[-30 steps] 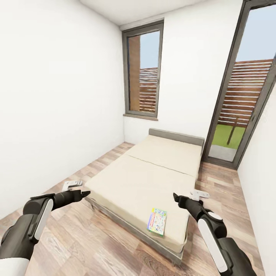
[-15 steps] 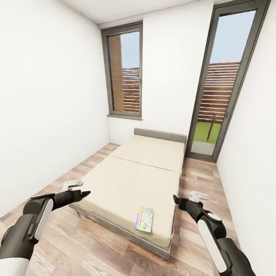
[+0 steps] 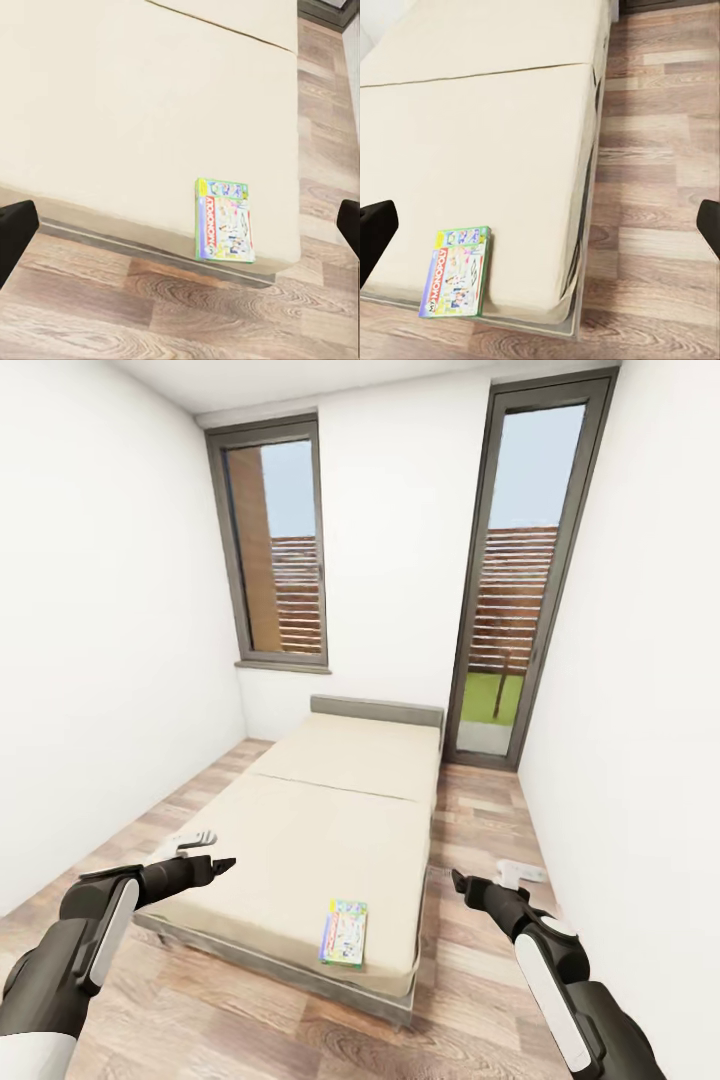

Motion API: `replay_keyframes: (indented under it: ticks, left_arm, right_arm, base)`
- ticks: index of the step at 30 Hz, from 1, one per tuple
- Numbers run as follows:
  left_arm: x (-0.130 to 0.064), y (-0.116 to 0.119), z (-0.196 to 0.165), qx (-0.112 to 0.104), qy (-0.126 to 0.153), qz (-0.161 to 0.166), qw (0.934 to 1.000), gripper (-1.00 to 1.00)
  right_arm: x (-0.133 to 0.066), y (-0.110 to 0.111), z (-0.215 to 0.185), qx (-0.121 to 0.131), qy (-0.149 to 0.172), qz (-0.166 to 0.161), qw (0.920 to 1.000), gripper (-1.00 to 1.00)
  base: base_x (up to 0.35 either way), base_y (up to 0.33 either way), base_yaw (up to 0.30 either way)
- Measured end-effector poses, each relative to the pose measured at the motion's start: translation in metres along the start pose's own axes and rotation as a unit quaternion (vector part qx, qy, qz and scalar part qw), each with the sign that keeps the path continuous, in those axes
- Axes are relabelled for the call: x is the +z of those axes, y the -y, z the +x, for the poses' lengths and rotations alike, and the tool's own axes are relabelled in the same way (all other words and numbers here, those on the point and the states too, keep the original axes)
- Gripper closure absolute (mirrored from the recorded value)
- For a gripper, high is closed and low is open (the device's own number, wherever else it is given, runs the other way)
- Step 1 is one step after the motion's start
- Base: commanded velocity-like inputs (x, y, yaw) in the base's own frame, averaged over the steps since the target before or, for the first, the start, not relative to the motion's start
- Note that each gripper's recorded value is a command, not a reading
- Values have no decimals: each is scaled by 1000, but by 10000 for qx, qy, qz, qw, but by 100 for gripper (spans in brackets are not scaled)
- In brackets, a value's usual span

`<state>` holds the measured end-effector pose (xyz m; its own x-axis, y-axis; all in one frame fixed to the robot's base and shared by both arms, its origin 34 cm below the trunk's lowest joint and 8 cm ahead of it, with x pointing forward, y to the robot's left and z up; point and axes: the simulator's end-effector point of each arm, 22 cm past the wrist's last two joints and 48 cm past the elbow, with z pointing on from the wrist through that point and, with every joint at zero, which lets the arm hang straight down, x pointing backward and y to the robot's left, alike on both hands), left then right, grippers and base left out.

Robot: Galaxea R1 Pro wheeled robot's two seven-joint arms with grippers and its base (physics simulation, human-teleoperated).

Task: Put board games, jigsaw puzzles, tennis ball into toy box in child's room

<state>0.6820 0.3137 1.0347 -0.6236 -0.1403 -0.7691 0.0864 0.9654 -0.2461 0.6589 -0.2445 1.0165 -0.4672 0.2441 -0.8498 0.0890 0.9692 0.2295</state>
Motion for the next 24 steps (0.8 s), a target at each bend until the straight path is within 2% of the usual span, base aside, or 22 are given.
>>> replay_keyframes:
  ticks: [8,20,24]
  left_arm:
    - [0,0,0,-3,2,6,10000,-100]
    - [0,0,0,4,-2,9,10000,-100]
    - [0,0,0,5,0,16,10000,-100]
  right_arm:
    - [0,0,1,-1,-8,3,10000,-100]
    - [0,0,1,-2,-11,4,10000,-100]
    - [0,0,1,-1,-11,3,10000,-100]
  base:
    - [0,71,-279]
    - [0,227,-279]
    - [0,114,-279]
